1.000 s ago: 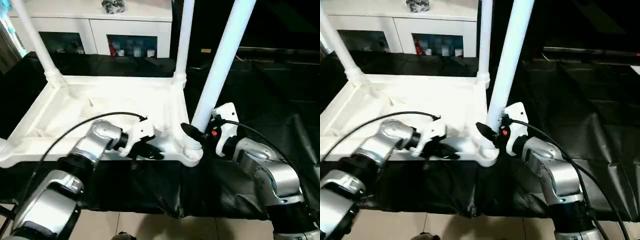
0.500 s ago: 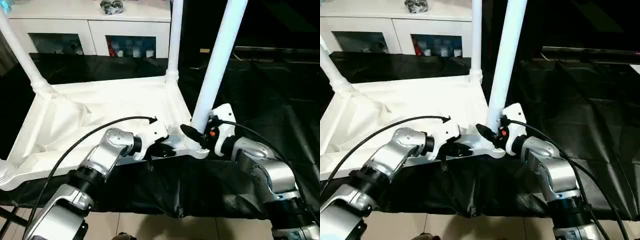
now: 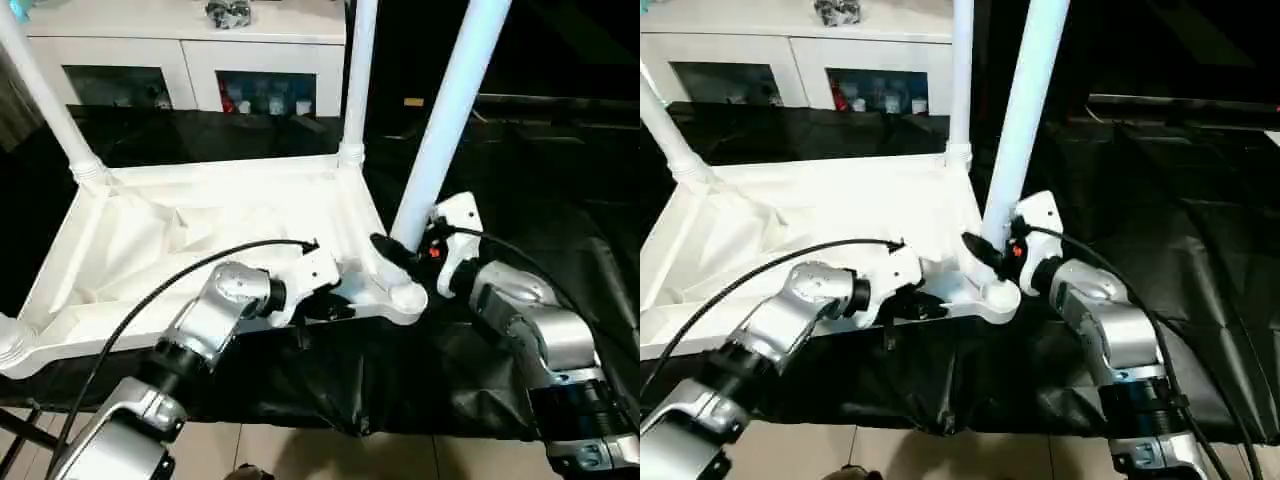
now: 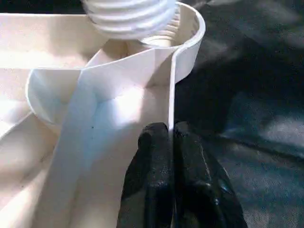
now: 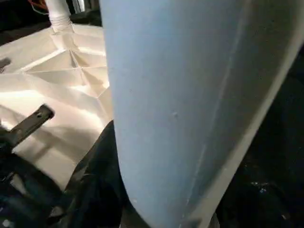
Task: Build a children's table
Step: Insert table leg to table base
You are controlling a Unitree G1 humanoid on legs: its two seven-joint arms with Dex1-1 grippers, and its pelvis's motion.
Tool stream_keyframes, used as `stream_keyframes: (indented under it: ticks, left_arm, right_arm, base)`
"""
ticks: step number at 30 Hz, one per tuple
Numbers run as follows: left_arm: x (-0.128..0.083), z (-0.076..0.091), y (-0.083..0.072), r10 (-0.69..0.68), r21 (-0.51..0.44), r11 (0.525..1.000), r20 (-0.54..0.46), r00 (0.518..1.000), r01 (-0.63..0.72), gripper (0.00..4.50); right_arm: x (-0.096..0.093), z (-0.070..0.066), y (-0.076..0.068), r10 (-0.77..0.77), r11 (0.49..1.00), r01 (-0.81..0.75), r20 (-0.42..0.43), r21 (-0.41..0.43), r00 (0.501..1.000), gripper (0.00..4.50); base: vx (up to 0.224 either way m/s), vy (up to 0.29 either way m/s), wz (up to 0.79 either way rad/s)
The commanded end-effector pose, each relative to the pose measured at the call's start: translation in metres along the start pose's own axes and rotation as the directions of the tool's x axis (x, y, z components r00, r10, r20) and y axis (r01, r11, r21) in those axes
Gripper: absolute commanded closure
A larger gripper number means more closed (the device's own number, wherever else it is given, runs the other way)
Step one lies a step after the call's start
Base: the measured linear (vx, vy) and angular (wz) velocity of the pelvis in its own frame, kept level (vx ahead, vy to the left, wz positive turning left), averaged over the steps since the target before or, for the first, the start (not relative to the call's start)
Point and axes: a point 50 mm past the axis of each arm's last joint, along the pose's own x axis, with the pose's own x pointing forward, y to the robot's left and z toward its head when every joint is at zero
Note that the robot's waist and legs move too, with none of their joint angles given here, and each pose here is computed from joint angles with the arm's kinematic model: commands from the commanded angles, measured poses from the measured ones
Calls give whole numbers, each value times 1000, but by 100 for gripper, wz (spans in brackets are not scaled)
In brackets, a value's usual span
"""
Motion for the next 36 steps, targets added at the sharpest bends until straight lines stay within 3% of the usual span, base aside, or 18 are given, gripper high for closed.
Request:
stream_keyframes:
  ticks: [1, 10, 18, 24, 36]
  left_arm:
    - [-1, -2, 2, 45, -71, 997, 42, 998, -42, 450]
    - [-6, -3, 3, 73, -84, 994, 15, 997, -71, 450]
    - [-12, -3, -8, -18, 18, 1000, -6, 1000, 18, 450]
    - [-31, -6, -3, 42, 3, 999, -45, 998, -42, 450]
    - [-64, -5, 6, 148, 1, 989, -96, 984, -149, 450]
  right_arm:
    - [-5, 1, -1, 14, 1000, -15, -31, -15, 999, 257]
    - [-14, 0, -6, 30, 1000, -30, -38, -2, 999, 257]
    - [-10, -5, -17, 13, 999, -12, -11, 51, 1000, 257]
    - [-1, -13, -3, 156, 979, -154, -3, 134, 988, 257]
    - [16, -13, 10, 249, 959, -248, 14, 138, 968, 257]
  base:
    - [0, 0, 0]
    - [0, 0, 0]
    - [0, 0, 0]
    - [0, 0, 0]
    - [0, 0, 0]
